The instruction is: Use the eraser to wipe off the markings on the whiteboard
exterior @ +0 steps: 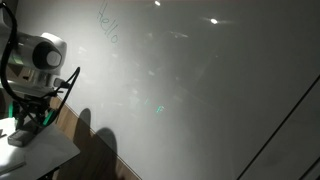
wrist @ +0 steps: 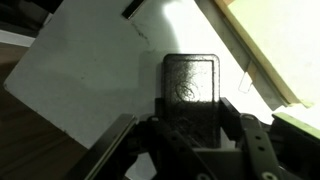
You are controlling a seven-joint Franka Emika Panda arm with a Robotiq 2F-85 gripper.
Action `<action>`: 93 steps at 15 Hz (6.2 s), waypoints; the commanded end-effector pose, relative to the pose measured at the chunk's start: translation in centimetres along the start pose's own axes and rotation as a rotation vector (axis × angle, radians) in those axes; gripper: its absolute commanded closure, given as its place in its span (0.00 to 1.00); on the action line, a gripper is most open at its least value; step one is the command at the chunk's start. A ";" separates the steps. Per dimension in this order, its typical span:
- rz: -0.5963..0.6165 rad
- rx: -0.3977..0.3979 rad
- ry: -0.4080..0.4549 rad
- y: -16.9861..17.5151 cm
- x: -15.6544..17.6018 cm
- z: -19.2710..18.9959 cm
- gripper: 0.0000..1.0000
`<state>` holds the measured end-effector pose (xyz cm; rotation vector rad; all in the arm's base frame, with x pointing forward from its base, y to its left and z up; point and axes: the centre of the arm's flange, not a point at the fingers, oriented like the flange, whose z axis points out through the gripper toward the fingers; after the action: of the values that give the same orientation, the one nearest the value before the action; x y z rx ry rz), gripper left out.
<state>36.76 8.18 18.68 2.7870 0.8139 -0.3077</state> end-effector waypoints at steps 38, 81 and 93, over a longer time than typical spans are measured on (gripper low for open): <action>0.501 -0.096 0.770 13.4 2.7 -48.3 0.71; 0.406 -0.171 0.856 1.7 6.8 -59.3 0.71; 0.400 -0.189 0.708 4.3 9.6 -46.3 0.71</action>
<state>50.01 25.21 63.94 2.8148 0.3621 0.7761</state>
